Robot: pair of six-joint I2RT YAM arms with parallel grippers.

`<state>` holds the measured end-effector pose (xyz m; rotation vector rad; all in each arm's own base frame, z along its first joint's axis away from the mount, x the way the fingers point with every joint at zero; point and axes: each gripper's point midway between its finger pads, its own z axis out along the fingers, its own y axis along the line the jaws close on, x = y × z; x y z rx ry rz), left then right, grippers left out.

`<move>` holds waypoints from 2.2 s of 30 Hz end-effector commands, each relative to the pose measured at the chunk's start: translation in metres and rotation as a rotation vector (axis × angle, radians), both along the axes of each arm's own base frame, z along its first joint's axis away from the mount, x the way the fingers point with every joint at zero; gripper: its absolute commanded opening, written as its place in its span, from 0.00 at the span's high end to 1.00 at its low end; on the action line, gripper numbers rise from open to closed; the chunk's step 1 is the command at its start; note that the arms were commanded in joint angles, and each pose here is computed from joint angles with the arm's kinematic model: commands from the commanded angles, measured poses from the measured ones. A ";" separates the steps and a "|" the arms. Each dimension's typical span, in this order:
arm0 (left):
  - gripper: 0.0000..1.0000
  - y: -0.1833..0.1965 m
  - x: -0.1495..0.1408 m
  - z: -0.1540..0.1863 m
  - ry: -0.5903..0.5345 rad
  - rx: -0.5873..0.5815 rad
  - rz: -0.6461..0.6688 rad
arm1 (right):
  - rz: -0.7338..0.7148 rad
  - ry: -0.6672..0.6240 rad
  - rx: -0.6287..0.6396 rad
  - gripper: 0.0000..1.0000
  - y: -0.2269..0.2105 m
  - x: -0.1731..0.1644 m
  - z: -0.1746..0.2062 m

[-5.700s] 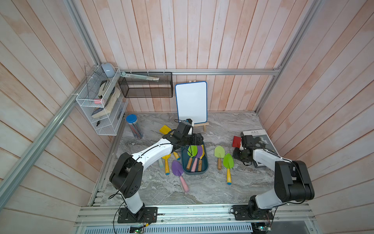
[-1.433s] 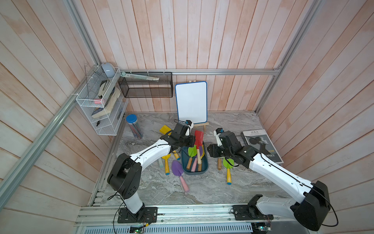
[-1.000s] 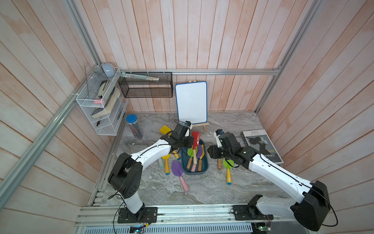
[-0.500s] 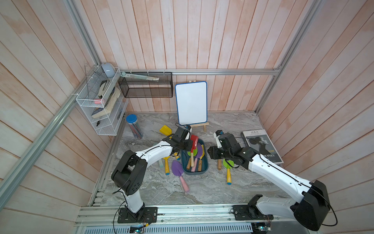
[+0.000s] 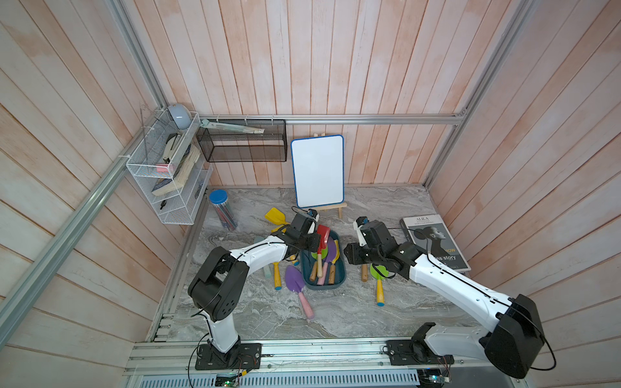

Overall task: Put the shovel into the storage box
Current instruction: Place the shovel in the storage box.

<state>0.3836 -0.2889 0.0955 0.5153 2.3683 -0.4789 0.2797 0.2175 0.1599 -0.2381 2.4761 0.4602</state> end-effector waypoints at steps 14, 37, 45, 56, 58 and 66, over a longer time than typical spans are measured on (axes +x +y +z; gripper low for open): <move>1.00 -0.010 -0.004 -0.012 0.006 0.010 -0.074 | 0.017 0.000 -0.020 0.43 0.003 0.003 -0.005; 1.00 -0.009 -0.027 -0.039 0.177 -0.062 0.013 | 0.019 -0.003 -0.026 0.43 0.002 0.003 -0.007; 0.99 -0.005 -0.030 -0.054 0.238 -0.039 0.052 | 0.022 0.001 -0.027 0.43 0.003 0.004 -0.009; 0.75 0.000 -0.027 -0.059 0.277 0.064 0.109 | 0.025 0.003 -0.026 0.44 0.005 0.004 -0.011; 0.71 0.001 -0.026 -0.058 0.277 0.081 0.119 | 0.026 0.004 -0.026 0.43 0.005 0.004 -0.012; 0.63 -0.002 -0.023 -0.043 0.255 0.100 0.123 | 0.025 0.005 -0.026 0.43 0.005 0.005 -0.012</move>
